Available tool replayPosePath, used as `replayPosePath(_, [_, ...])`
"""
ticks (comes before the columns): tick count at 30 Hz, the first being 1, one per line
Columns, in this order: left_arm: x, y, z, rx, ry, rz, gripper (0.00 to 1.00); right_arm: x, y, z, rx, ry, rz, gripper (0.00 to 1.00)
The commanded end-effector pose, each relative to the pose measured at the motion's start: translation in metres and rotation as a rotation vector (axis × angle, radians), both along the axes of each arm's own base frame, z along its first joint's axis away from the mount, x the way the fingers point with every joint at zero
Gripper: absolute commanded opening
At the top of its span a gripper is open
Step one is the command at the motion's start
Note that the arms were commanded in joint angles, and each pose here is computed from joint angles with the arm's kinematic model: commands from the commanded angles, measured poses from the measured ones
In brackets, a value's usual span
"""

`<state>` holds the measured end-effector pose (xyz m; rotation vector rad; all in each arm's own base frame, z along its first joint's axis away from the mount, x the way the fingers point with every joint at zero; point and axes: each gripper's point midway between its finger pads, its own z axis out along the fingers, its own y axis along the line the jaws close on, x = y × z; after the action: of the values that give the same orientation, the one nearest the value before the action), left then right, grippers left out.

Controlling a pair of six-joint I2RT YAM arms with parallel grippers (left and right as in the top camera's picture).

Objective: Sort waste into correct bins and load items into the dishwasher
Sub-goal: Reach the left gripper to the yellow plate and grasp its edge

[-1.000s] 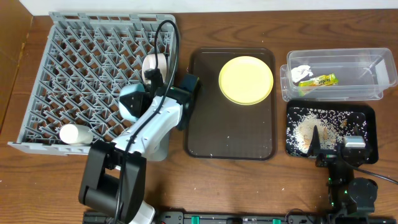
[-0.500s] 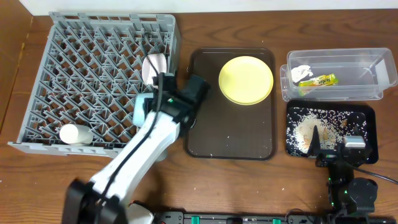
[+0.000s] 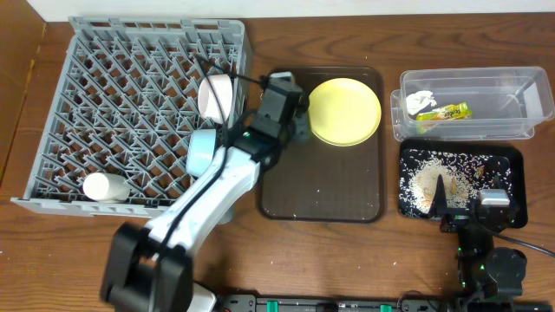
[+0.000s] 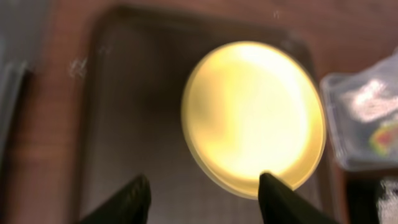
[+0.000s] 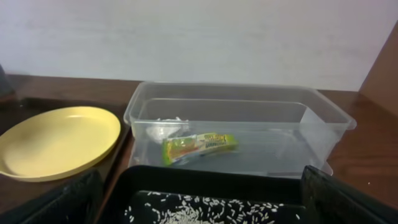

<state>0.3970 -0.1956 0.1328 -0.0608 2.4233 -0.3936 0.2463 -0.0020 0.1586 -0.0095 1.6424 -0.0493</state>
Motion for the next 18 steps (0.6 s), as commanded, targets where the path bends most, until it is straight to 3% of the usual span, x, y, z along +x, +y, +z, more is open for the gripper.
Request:
replayPosePath(1, [0.004,-0.040,-0.030,-0.122,0.061,-0.145,0.56,0.000,-0.003,-0.001,0.010,-0.001,-0.013,0.99])
replayPosePath(8, [0.010,-0.043,-0.101,-0.201,0.231,0.023,0.56,0.000,-0.003,-0.001,0.010,-0.001,-0.013,0.99])
replayPosePath(14, [0.006,-0.045,-0.122,-0.254,0.311,0.106,0.56,0.000,-0.003,-0.001,0.010,-0.001,-0.013,0.99])
replayPosePath(16, [0.006,-0.044,-0.128,-0.264,0.330,0.132,0.51,0.000,-0.003,-0.001,0.011,-0.001,-0.013,0.99])
replayPosePath(18, [0.003,-0.044,-0.137,-0.266,0.355,0.143,0.38,0.000,-0.003,-0.001,0.010,-0.001,-0.013,0.99])
